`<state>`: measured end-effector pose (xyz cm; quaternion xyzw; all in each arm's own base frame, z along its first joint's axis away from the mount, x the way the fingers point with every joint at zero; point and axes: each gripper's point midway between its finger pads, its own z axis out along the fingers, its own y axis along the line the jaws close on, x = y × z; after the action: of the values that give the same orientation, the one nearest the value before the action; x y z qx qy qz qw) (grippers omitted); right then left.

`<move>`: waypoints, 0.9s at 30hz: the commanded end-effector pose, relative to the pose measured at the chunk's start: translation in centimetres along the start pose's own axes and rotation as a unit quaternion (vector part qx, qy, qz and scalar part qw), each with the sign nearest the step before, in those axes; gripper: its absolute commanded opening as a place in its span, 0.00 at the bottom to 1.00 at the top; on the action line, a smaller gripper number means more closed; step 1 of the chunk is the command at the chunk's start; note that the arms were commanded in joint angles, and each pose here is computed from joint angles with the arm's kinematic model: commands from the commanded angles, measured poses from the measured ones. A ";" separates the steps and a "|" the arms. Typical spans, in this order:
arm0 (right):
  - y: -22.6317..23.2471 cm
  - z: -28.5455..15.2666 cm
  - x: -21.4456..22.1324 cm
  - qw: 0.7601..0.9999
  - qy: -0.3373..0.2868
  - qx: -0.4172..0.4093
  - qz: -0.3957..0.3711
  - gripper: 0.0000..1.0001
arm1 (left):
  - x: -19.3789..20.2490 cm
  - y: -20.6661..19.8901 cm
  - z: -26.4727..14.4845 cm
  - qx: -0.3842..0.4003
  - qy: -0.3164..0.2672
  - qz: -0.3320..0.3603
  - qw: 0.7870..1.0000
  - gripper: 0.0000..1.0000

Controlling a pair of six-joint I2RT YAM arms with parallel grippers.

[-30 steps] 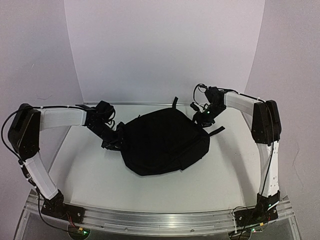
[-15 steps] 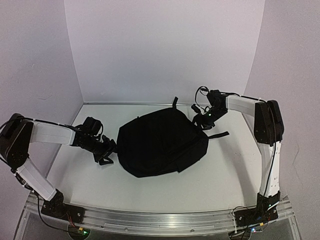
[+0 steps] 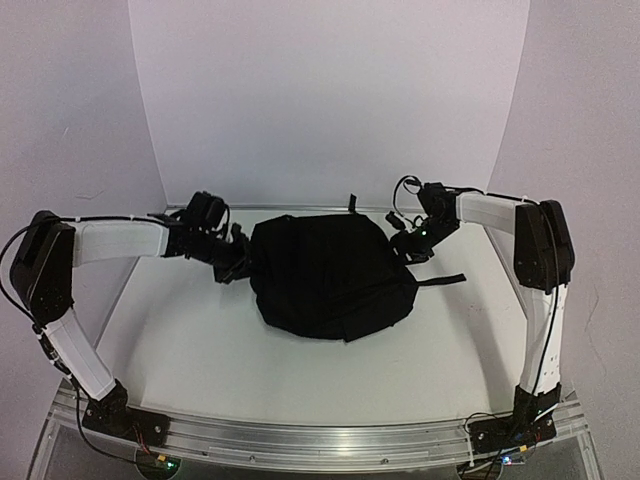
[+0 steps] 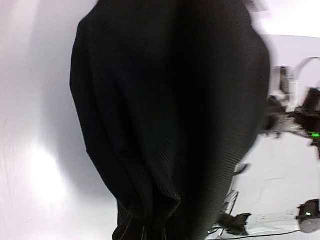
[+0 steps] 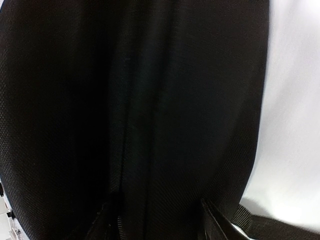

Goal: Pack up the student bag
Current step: Adjust the student bag at the center of the board.

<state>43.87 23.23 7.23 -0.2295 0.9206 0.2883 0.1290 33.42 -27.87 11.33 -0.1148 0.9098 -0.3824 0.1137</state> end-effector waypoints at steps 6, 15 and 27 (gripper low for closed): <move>-1.9 -2.3 1.6 0.999 0.025 0.010 0.038 0.73 | -6.6 -33.3 -18.0 0.342 -0.203 0.299 0.868 0.00; -3.1 -3.5 1.2 0.999 0.017 0.011 0.051 0.77 | -3.8 -42.7 -19.8 0.465 -0.152 0.360 0.794 0.00; -3.3 -3.3 1.2 0.998 0.018 0.012 0.062 0.77 | -4.9 -43.7 -16.4 0.492 -0.137 0.321 0.798 0.00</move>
<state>43.55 18.17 6.94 -0.1747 0.9404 0.2779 0.0888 42.99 -44.90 41.62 0.1110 0.7219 -0.6129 0.3015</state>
